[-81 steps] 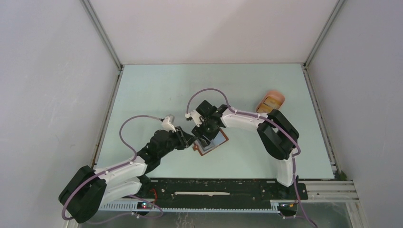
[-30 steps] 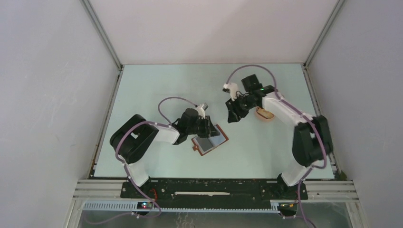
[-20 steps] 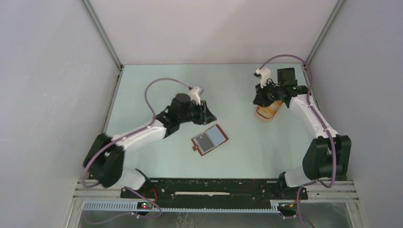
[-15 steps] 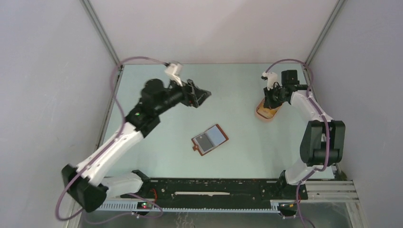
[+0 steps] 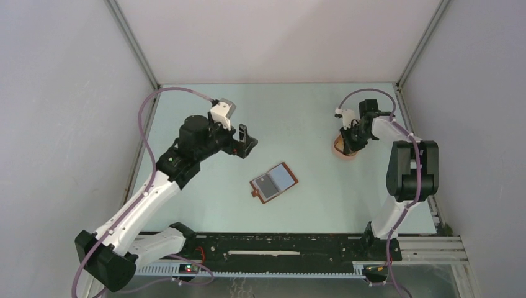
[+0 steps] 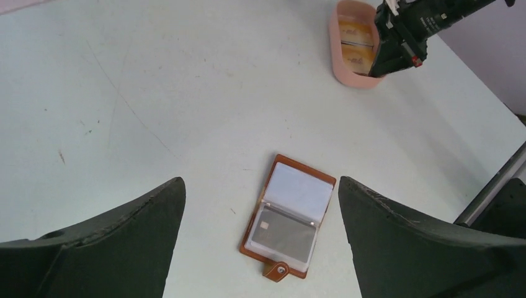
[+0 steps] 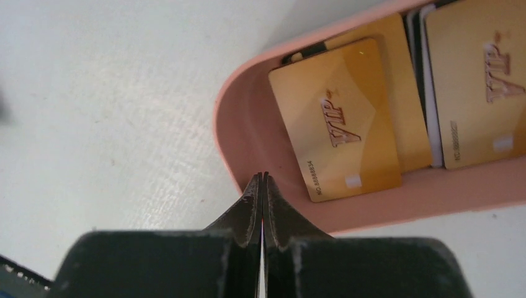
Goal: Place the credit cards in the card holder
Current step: Move the storage box to the center of the board.
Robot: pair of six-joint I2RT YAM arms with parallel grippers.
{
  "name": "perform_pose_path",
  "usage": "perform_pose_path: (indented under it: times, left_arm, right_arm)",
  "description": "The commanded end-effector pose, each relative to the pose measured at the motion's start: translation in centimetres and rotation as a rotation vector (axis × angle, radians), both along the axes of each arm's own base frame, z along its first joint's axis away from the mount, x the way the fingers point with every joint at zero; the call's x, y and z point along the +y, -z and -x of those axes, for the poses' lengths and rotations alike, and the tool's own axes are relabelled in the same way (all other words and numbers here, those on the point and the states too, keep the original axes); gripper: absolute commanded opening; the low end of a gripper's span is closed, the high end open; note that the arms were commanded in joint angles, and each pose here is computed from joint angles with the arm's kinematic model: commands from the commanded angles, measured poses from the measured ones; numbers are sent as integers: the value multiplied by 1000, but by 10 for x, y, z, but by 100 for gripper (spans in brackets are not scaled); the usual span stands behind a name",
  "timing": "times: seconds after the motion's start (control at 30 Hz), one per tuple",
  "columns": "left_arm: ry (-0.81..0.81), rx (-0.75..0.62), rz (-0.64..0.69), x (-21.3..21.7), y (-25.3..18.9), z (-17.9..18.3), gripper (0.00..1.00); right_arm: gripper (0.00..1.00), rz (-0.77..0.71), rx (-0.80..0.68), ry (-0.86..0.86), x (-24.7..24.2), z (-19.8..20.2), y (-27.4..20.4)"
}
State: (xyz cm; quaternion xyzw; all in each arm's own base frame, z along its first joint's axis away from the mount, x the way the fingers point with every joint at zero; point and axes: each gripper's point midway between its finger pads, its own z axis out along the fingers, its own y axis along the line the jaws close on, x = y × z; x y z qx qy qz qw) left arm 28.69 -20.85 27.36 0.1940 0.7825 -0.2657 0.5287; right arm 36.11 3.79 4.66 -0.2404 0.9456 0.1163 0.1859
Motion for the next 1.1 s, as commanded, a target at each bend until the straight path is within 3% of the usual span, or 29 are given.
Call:
perform_pose_path:
  times: [0.0,0.13,0.3,0.57,0.87,1.07]
  left_arm:
    - [-13,-121,1,13,-26,7,97]
    - [-10,-118,1,12,-24,6,96]
    - [-7,-102,-8,10,-19,4,95]
    - [-12,-87,-22,10,-13,1,94]
    - [25,-44,-3,0,-7,2,93]
    - [22,-43,-3,1,-7,2,93]
  right_arm:
    - [1,-107,20,-147,30,22,-15]
    - [3,-209,38,-276,78,40,-24]
    - [19,-213,73,-385,126,53,-23]
    - [39,-220,-13,-205,93,28,-43]
    - [61,-267,98,-105,91,28,-15]
    - [63,-337,170,-81,93,32,-8]
